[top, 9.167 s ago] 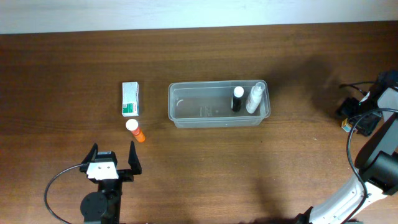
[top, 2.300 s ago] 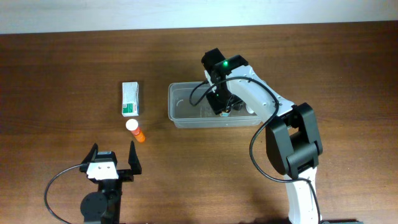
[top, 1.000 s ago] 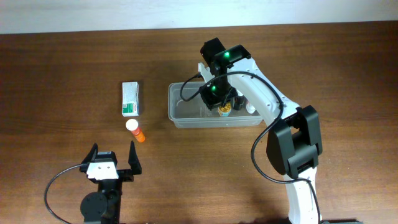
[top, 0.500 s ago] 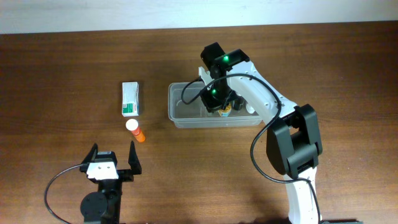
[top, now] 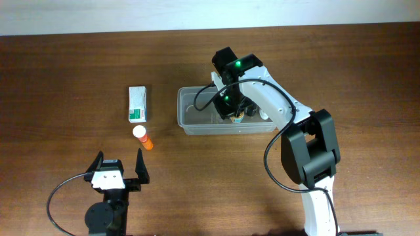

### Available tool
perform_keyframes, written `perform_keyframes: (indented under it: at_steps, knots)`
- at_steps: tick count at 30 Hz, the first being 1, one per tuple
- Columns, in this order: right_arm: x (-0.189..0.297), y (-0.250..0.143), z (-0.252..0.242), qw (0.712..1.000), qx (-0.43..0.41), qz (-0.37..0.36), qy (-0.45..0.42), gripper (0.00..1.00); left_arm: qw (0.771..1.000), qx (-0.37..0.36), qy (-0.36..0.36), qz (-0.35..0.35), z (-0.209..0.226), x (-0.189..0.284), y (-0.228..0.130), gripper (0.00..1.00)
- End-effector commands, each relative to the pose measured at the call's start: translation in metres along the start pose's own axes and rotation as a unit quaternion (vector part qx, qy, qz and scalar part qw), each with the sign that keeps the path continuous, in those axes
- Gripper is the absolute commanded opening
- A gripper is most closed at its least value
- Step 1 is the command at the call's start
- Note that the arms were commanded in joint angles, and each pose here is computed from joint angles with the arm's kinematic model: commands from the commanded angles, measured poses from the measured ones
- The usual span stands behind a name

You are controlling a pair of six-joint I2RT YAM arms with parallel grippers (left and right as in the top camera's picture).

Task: Pack container
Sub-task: 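Lower the jar into the container beside the brown bottle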

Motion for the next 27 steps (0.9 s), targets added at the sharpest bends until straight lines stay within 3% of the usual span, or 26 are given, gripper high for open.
perform_keyframes:
  at_steps: [1,27]
  knots:
    - [-0.0018,0.0004,-0.0052,1.0,-0.005,-0.003,-0.018,0.04,1.0,-0.007,-0.003,-0.001,-0.0005,-0.0003,-0.0016,0.99]
    - [-0.0037,0.0024,-0.0134,0.999,-0.009,-0.012,-0.051,0.04,1.0,-0.007,-0.003,-0.001,-0.0005,-0.0003,-0.0015,0.99]
Point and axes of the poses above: each gripper's point midway between its finger pads, its own x axis back along the fingers, its own z axis along the line the jaws close on, y = z × x, the point moved 6 cm from there along x, back along the fingers, and after that the axes turned 9 degrees about -x, right-handed, at the moved point
